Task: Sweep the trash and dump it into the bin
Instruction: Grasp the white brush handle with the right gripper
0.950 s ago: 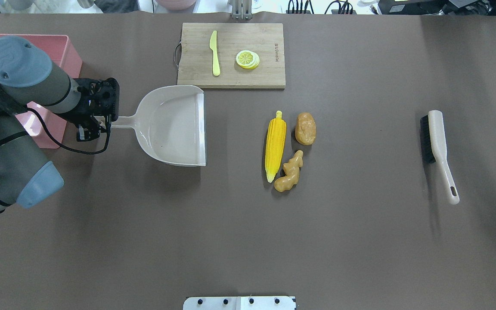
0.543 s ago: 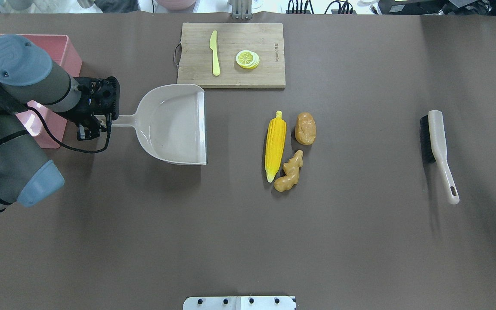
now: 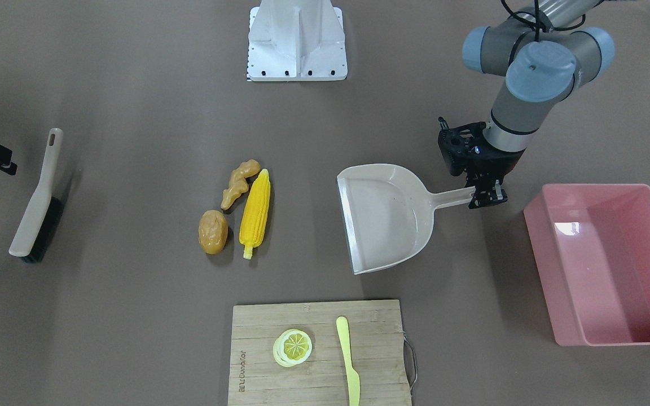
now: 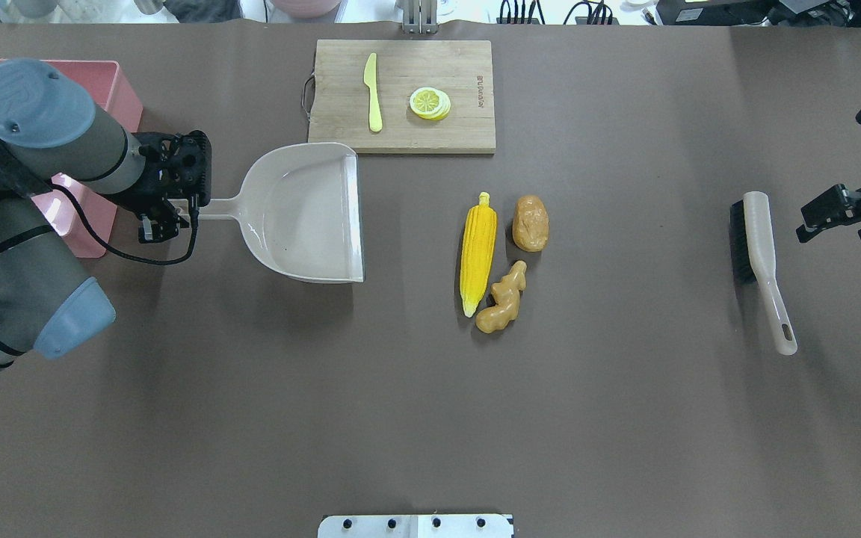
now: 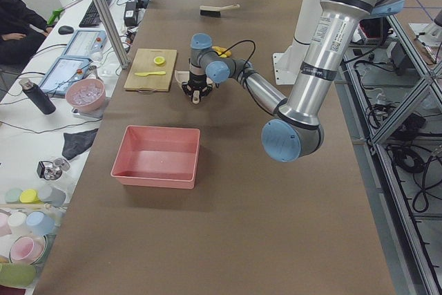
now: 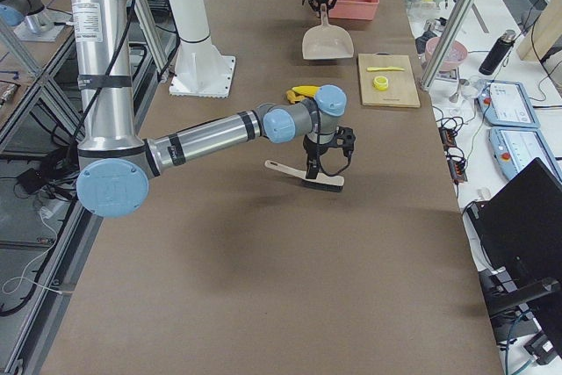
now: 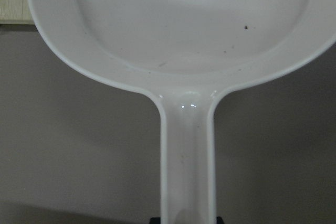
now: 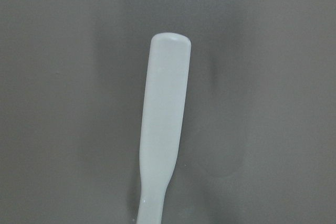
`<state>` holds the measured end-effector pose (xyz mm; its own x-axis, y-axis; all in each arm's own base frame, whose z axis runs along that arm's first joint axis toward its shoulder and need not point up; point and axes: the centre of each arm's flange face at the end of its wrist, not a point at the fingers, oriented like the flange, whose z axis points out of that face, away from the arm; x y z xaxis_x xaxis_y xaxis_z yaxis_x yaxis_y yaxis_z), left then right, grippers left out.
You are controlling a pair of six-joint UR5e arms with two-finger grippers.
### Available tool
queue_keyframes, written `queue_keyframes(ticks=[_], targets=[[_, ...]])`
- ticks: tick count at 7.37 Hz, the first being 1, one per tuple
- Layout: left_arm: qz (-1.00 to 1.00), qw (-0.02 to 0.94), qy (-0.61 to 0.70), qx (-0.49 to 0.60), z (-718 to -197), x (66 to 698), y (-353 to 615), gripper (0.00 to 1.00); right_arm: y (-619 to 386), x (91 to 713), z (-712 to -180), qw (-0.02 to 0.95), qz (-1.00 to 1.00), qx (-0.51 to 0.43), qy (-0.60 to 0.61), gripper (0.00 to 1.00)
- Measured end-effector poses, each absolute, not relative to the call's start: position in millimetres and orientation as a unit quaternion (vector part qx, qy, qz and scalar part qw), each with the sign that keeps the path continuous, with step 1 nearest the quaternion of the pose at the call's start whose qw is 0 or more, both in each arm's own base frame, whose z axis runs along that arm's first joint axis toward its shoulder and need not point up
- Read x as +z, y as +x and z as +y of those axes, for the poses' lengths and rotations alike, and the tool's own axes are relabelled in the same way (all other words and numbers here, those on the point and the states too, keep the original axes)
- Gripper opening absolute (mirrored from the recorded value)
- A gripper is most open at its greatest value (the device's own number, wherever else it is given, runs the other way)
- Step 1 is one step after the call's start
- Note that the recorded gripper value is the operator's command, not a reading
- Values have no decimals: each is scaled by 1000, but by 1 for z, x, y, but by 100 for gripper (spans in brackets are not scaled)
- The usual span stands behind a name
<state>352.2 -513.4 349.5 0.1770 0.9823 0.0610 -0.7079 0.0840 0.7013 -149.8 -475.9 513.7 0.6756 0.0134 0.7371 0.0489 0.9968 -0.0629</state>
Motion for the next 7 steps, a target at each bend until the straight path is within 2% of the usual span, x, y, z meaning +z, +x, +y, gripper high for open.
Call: queue_keyframes(ticks=[3, 7], targets=[[222, 705, 305, 600, -514, 344, 353, 0, -180, 531, -448, 910, -410, 8, -55, 100], [222, 705, 305, 600, -515, 343, 353, 0, -214, 546, -439, 911, -401, 9, -90, 94]])
